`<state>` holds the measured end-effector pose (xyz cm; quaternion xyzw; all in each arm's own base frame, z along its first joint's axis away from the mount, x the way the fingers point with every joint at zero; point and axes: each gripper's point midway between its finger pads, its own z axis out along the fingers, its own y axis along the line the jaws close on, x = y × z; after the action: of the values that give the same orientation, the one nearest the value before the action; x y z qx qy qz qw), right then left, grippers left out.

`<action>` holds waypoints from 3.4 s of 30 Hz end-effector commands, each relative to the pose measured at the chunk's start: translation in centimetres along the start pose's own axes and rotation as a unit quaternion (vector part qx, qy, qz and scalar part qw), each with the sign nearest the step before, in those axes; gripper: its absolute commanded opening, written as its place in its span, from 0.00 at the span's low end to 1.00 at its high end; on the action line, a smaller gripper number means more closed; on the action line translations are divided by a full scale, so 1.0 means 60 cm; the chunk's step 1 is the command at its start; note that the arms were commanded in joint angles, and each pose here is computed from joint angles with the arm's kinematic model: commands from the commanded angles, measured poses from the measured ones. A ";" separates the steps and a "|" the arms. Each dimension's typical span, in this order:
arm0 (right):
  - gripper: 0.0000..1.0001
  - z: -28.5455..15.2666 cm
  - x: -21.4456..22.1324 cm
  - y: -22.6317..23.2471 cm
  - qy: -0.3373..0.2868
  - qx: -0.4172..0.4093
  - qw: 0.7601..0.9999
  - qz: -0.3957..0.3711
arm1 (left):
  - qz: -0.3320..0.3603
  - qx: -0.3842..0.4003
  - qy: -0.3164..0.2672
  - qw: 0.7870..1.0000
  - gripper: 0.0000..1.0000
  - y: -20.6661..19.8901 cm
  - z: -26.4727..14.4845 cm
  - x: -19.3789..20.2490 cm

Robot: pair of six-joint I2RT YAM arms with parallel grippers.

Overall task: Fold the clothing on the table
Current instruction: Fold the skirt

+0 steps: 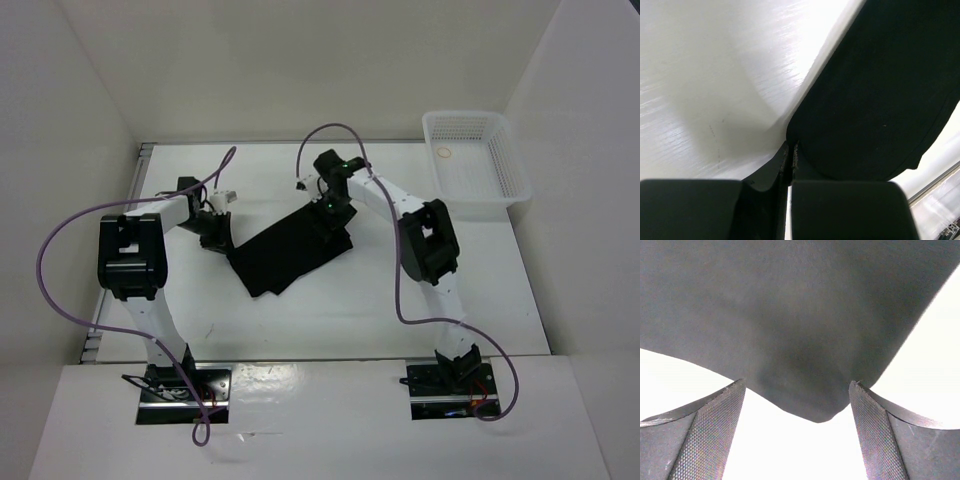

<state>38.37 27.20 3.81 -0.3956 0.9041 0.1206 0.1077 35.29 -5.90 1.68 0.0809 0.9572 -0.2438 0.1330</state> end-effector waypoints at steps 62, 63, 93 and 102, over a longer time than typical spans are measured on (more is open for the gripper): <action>0.47 0.089 0.076 -0.028 -0.026 -0.164 0.982 0.089 | 0.009 0.005 0.005 1.000 0.00 0.010 0.002 0.013; 0.40 0.089 0.076 -0.028 -0.026 -0.164 0.982 0.089 | 0.009 0.005 0.005 1.000 0.00 0.010 0.002 0.013; 0.00 -0.068 -0.106 0.167 -0.100 0.052 0.989 -0.096 | 0.006 0.006 0.009 1.000 0.00 0.011 0.006 0.015; 0.00 -0.067 -0.115 0.132 -0.097 0.124 0.982 -0.103 | 0.004 0.007 0.013 1.000 0.00 0.010 0.005 0.019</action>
<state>35.39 38.07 10.63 -0.4681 0.8452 0.0768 0.2463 35.14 -5.84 1.75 0.0801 0.9546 -0.2534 0.1346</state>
